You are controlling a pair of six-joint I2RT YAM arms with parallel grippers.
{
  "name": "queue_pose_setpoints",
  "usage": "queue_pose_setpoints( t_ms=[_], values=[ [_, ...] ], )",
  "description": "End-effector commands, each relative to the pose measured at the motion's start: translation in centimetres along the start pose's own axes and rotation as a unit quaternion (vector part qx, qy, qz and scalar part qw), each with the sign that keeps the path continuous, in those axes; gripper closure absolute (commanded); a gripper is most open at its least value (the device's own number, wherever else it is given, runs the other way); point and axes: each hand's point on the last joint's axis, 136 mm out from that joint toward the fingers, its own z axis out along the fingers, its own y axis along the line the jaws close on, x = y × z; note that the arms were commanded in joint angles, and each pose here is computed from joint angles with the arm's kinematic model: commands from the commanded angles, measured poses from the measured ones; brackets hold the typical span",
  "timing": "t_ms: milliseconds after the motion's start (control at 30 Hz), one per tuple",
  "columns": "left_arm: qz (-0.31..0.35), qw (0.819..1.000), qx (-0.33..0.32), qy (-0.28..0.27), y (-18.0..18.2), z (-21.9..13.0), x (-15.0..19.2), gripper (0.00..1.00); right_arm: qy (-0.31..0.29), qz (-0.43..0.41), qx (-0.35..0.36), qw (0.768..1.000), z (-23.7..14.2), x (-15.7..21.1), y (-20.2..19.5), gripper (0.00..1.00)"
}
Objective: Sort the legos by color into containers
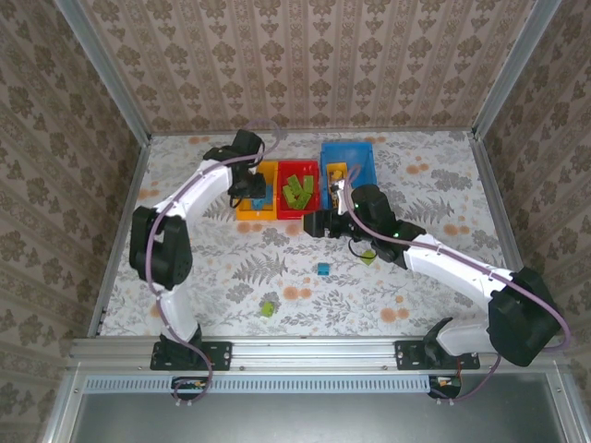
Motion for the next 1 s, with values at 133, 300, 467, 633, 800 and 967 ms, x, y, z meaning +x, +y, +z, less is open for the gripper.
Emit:
queue_pose_setpoints(
  t_ms=[133,300,467,633,800,967],
  values=[
    [-0.01,0.998,-0.037,0.04,1.9,1.8,-1.0,0.63,-0.013,-0.004,-0.012,1.0,-0.3,-0.6,0.8,0.25],
    [-0.01,0.998,-0.04,0.051,1.9,3.0,-1.6,0.58,-0.011,0.006,-0.006,1.0,-0.4,0.0,0.3,0.25],
    [-0.01,0.998,-0.034,0.05,1.6,2.9,-1.9,0.42,-0.007,0.004,0.0,1.0,-0.4,0.1,0.0,0.24],
    [-0.01,1.0,-0.016,0.021,0.6,0.3,-2.8,0.4,-0.003,-0.013,0.022,1.0,-0.6,0.1,-0.6,0.24],
    [-0.017,1.0,0.012,-0.02,-0.7,-3.3,-2.7,0.36,0.01,-0.031,0.069,0.997,-1.4,0.8,-2.1,0.24],
    [-0.026,0.997,0.043,-0.056,-1.4,-6.8,-0.8,0.35,0.071,-0.127,0.06,0.988,-1.6,3.3,-0.3,0.24]
  ],
)
